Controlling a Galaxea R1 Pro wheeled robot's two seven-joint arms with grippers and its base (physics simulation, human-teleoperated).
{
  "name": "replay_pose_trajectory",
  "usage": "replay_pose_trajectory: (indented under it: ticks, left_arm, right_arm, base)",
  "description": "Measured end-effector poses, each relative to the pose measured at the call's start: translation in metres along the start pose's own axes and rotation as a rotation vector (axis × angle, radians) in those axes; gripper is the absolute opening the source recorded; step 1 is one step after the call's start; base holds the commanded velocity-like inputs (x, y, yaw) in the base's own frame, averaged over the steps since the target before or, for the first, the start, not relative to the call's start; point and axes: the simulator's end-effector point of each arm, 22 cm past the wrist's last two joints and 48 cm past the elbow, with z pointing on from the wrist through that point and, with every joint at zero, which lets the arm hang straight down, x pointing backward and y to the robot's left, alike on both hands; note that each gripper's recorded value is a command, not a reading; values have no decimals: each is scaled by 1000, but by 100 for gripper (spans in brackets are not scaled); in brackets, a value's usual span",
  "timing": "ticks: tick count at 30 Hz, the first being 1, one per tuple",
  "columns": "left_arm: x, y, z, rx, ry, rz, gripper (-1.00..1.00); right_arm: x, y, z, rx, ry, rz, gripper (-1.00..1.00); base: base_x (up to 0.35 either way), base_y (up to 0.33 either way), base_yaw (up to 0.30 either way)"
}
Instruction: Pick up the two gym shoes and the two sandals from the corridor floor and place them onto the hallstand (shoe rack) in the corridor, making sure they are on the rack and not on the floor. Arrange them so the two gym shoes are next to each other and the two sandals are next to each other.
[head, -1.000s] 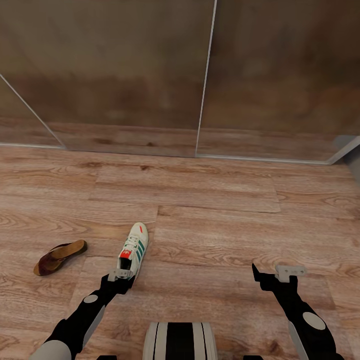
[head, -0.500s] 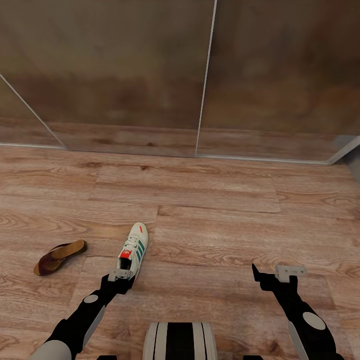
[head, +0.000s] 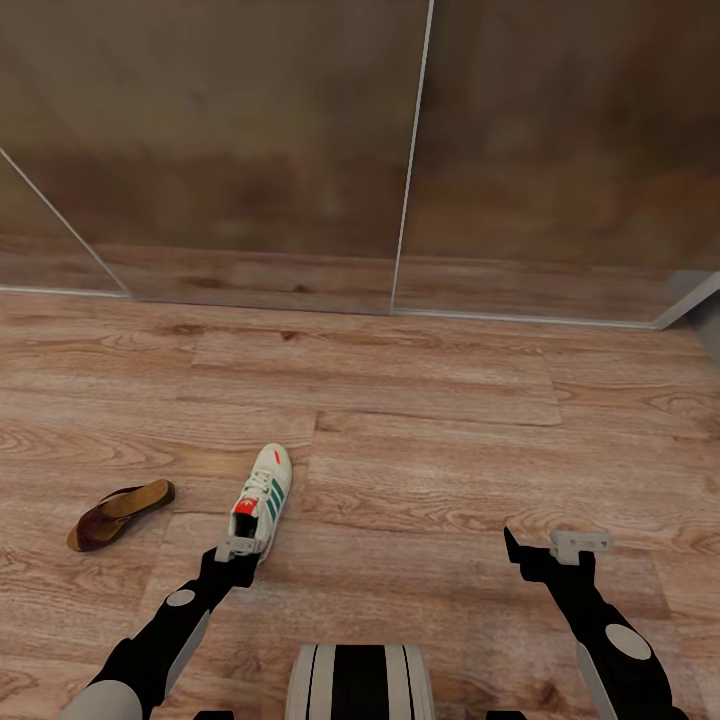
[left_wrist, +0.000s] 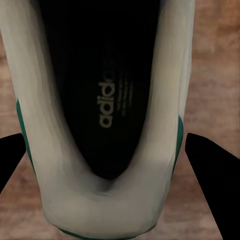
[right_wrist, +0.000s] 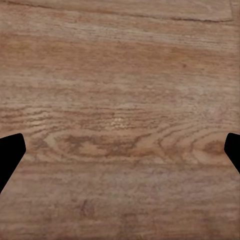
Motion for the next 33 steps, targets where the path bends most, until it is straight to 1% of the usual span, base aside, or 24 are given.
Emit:
replay_pose_trajectory:
  ticks: [15, 33]
  left_arm:
    - [0, 0, 0, 2, -2, 0, -100]
    - [-42, 0, -17, -4, -76, 6, -100]
  right_arm:
    - [-1, 0, 0, 0, -1, 0, 100]
    - [-35, -1, -16, 0, -72, 6, 100]
  base:
    - [0, 0, 0]
    - [0, 0, 0]
